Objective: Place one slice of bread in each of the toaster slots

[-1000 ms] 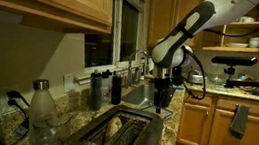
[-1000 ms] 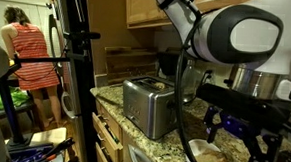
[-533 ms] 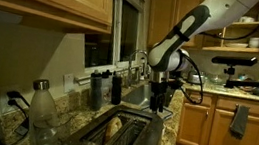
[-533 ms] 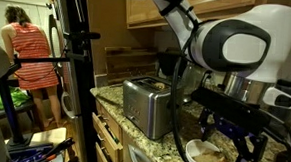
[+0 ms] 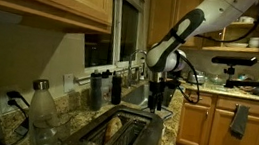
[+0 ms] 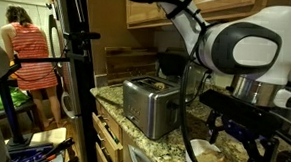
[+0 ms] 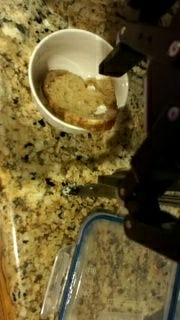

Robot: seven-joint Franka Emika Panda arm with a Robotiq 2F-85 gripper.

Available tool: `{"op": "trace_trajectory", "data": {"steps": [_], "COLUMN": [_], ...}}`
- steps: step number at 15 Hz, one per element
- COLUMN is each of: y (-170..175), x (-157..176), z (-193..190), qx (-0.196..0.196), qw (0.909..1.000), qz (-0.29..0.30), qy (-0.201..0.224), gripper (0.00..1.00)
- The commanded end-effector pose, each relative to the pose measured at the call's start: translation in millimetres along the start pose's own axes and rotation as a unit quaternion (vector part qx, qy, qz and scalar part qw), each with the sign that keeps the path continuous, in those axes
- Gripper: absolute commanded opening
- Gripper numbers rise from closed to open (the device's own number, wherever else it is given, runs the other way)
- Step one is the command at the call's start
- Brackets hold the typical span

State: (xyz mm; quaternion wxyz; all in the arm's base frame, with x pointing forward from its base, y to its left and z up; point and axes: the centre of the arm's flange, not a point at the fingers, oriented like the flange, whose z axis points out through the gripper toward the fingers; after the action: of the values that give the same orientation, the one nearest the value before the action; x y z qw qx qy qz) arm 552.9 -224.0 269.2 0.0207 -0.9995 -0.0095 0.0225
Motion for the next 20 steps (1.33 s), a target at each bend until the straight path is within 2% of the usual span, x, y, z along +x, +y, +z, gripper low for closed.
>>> {"op": "trace_trajectory", "data": {"steps": [1,7,8,10,13,15,17,20], "y": [9.2,13.2,13.6,14.1,14.1,13.8,13.3,12.2], "x": [8.2,13.5,14.2,15.4,17.4,18.7,19.6,21.3], "z": [3.1,12.5,13.4,14.8,16.7,16.3,16.9,18.2], "qx": [-0.002,0.001,0.002,0.002,0.002,0.001,0.001,0.001], "qw": [1.0000,1.0000,1.0000,0.9999,1.0000,1.0000,1.0000,1.0000], "qz": [0.007,0.009,0.009,0.010,0.010,0.009,0.009,0.009], "qy": [0.006,0.001,0.001,0.001,-0.001,0.000,-0.001,-0.003], "gripper": [1.00,1.00,0.94,0.68,0.60,0.59,0.66,0.70]}}
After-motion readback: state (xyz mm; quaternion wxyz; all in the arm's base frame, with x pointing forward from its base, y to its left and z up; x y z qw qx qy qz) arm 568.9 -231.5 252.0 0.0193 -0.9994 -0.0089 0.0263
